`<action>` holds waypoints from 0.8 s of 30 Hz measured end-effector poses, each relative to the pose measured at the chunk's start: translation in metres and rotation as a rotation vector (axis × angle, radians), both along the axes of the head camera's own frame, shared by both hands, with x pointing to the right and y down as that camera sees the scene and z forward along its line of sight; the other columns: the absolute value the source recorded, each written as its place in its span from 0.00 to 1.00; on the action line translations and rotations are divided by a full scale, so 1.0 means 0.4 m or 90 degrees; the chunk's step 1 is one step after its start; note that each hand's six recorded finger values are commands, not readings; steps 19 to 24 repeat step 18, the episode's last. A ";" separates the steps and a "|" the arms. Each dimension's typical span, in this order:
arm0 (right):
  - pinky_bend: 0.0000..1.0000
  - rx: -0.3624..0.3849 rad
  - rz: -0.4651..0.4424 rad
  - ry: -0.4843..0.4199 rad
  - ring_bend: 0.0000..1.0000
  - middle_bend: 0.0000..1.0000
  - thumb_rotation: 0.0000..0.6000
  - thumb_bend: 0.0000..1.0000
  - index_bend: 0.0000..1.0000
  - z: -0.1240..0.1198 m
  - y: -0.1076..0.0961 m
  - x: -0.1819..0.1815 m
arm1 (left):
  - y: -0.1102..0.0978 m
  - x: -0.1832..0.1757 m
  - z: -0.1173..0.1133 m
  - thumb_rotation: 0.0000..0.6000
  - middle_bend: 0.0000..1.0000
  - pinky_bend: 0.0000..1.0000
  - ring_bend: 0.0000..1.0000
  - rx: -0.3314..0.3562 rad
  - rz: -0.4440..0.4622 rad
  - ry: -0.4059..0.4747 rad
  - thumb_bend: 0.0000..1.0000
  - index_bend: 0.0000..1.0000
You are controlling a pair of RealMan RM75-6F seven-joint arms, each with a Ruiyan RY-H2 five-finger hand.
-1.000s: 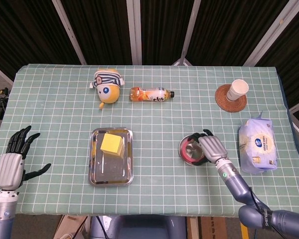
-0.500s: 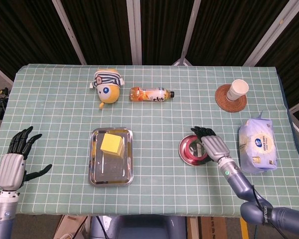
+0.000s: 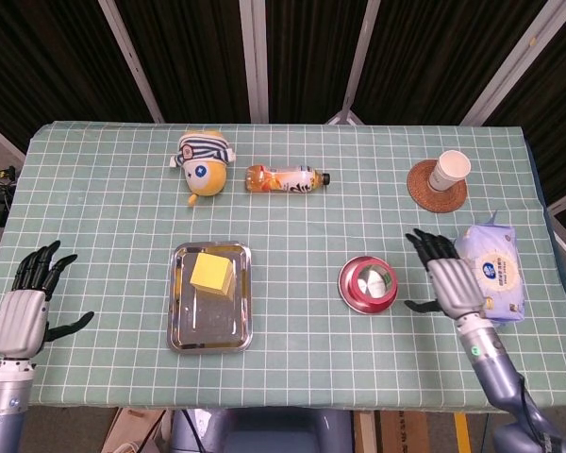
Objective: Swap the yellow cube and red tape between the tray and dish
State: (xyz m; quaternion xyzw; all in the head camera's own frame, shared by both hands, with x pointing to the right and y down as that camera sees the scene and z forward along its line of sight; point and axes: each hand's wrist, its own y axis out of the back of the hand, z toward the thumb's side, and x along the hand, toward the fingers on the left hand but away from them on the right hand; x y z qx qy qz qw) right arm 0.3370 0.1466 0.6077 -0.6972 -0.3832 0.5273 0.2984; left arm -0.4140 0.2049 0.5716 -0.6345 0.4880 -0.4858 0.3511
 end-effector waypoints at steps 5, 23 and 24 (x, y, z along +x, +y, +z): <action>0.00 0.122 0.068 0.042 0.07 0.05 1.00 0.00 0.09 -0.090 0.082 0.123 | 0.026 -0.020 -0.023 1.00 0.00 0.05 0.00 -0.020 -0.008 -0.044 0.06 0.17; 0.00 0.165 0.051 0.141 0.02 0.05 1.00 0.00 0.10 -0.146 0.200 0.163 | 0.054 -0.027 -0.046 1.00 0.00 0.05 0.00 -0.053 0.013 -0.022 0.06 0.16; 0.00 0.165 0.051 0.141 0.02 0.05 1.00 0.00 0.10 -0.146 0.200 0.163 | 0.054 -0.027 -0.046 1.00 0.00 0.05 0.00 -0.053 0.013 -0.022 0.06 0.16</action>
